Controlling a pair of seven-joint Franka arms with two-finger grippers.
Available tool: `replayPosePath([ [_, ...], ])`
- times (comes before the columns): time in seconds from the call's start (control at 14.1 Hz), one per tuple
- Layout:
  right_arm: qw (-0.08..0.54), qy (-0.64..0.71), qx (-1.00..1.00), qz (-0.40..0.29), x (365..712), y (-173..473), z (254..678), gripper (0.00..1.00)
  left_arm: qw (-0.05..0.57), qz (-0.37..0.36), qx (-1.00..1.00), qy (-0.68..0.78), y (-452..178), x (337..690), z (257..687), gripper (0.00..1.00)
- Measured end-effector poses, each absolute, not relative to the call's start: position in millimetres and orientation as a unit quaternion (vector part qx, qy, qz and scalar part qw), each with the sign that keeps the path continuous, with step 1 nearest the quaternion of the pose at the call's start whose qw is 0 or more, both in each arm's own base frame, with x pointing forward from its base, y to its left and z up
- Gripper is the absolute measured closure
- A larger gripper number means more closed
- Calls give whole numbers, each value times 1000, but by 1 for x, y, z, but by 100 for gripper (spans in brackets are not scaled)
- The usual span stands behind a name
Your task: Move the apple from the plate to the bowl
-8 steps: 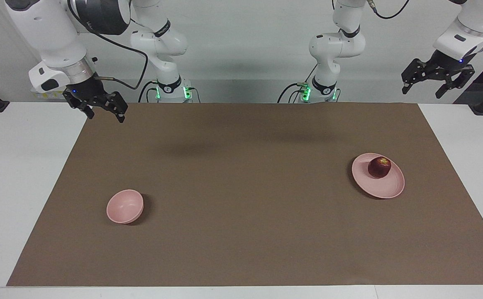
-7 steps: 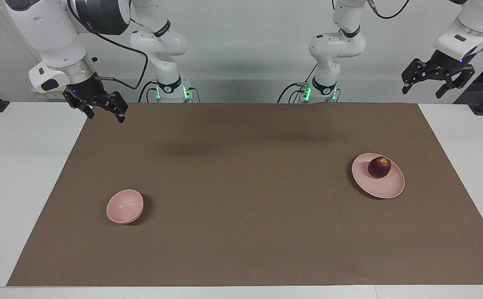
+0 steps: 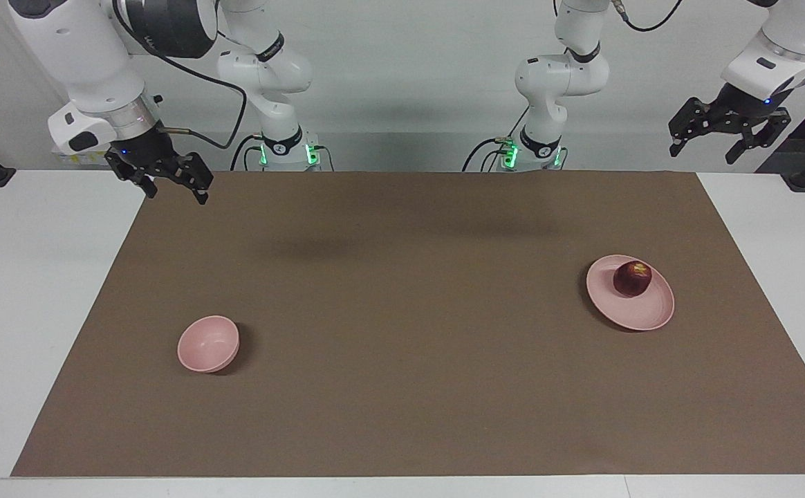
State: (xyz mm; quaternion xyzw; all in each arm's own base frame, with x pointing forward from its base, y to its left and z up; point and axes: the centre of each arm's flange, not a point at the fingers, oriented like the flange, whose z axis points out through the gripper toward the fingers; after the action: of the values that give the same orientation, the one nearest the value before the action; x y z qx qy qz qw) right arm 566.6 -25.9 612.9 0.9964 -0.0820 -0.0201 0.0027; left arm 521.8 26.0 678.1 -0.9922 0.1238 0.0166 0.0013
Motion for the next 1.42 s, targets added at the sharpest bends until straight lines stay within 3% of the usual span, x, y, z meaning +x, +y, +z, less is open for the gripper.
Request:
replayPosePath([
  [1.42,4,-81,996,-43,559,-25,611,0,1,16,-992,129,21,522,679,0],
])
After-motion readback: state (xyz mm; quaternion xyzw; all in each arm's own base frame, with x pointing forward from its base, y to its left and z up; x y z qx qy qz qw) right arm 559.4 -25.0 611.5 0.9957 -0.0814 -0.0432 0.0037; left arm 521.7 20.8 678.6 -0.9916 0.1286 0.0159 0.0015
